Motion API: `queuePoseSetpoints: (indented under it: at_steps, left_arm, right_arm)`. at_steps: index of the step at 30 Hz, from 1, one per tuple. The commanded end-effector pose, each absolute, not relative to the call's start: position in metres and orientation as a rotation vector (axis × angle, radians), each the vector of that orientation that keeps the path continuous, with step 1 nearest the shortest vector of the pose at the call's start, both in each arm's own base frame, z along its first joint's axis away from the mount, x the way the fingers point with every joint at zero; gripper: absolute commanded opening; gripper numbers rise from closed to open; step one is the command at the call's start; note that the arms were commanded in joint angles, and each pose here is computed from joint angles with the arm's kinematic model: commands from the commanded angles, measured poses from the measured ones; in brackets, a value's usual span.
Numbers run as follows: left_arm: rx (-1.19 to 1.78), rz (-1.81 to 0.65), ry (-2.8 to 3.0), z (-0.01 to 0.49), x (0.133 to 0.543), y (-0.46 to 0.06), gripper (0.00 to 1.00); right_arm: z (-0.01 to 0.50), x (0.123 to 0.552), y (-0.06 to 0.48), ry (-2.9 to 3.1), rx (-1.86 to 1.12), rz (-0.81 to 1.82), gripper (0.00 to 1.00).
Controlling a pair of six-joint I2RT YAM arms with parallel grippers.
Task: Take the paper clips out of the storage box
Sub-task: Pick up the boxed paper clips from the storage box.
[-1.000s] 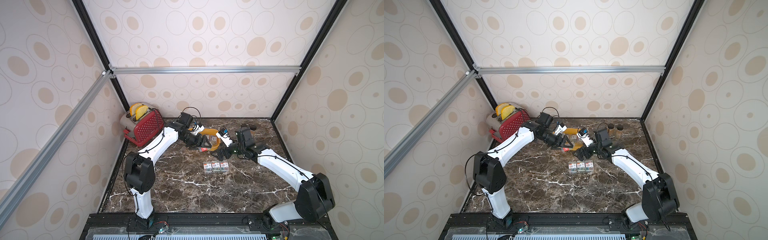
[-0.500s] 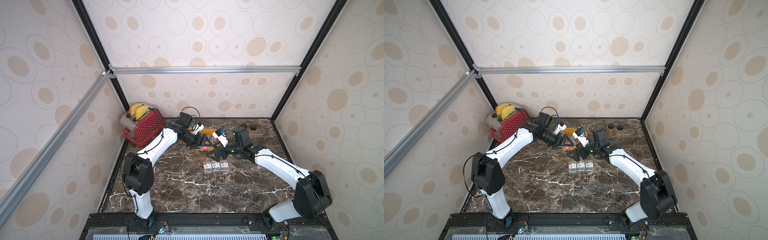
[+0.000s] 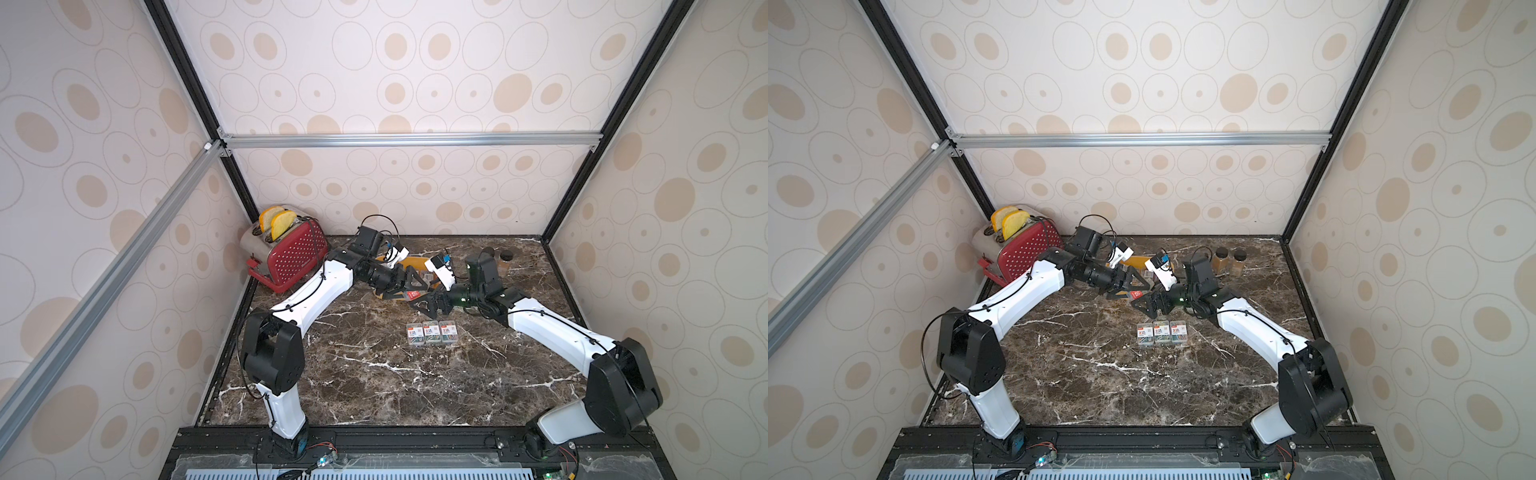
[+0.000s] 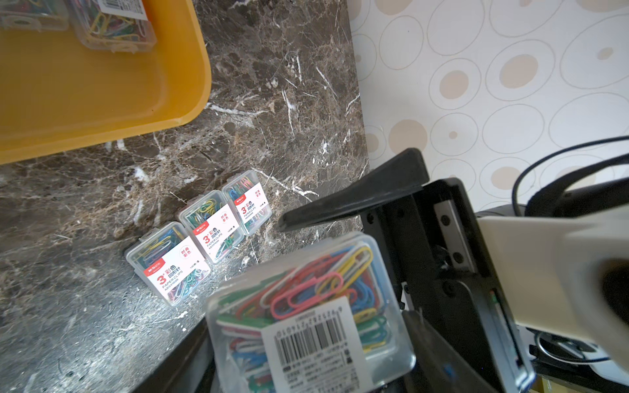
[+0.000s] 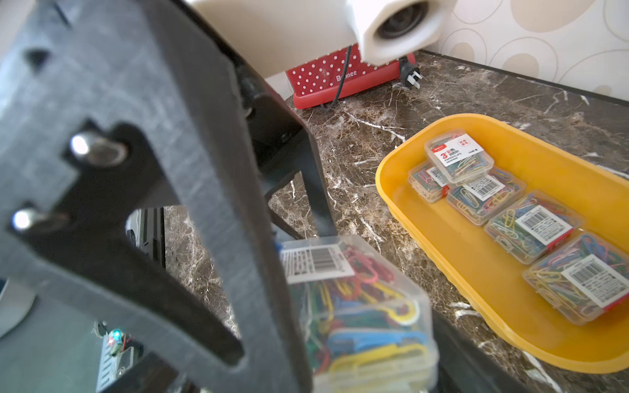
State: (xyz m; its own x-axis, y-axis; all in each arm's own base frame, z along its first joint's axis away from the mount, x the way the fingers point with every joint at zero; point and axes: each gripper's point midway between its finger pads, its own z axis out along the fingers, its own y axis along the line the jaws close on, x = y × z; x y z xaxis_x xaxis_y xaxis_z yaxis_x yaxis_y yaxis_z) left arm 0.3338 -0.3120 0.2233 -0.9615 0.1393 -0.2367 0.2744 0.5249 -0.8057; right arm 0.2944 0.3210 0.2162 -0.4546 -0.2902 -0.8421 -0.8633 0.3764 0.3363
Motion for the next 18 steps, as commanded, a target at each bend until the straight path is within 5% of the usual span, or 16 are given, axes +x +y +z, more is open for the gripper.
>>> queuePoseSetpoints:
  at_steps: [1,18]
  left_arm:
    - [0.392,-1.498,2.528,0.251,0.328,-0.317,0.49]
    - [0.398,-1.554,2.524,0.254,0.318,-0.318,0.53]
  right_arm:
    - [0.225,0.295,0.322,1.901,-0.980,1.053,0.90]
    - [0.238,0.301,0.321,1.865,-0.935,1.088,0.48]
